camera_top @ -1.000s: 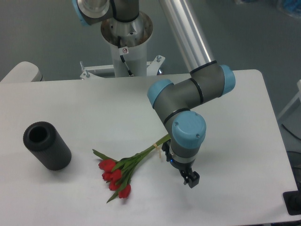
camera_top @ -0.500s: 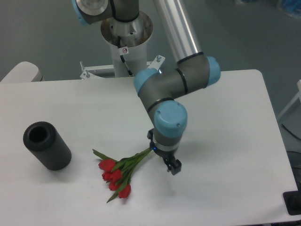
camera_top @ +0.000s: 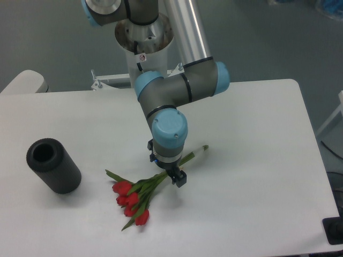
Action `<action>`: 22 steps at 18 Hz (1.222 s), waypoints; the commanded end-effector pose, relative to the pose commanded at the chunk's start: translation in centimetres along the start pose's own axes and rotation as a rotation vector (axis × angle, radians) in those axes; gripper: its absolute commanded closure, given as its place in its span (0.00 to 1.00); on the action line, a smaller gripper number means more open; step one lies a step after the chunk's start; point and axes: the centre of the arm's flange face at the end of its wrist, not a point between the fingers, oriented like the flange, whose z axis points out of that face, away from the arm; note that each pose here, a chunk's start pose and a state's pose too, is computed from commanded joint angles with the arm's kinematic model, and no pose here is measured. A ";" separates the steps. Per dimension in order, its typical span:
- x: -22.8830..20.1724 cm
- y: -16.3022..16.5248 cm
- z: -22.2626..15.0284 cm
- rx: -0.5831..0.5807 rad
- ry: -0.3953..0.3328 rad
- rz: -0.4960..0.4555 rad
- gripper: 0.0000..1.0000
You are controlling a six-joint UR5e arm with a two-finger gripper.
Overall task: Pick up the flowers from the table
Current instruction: 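Move the gripper down over the tulip stems near the bouquet's tie, then close the gripper around the green tulip stems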
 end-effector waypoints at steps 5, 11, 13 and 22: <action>-0.1 -0.1 0.3 0.001 -0.006 -0.037 0.48; -1.1 -0.1 -0.5 0.009 -0.026 -0.033 0.87; -1.6 0.1 -1.0 0.013 -0.036 -0.033 0.89; -5.1 2.0 -4.6 0.031 -0.081 -0.081 0.89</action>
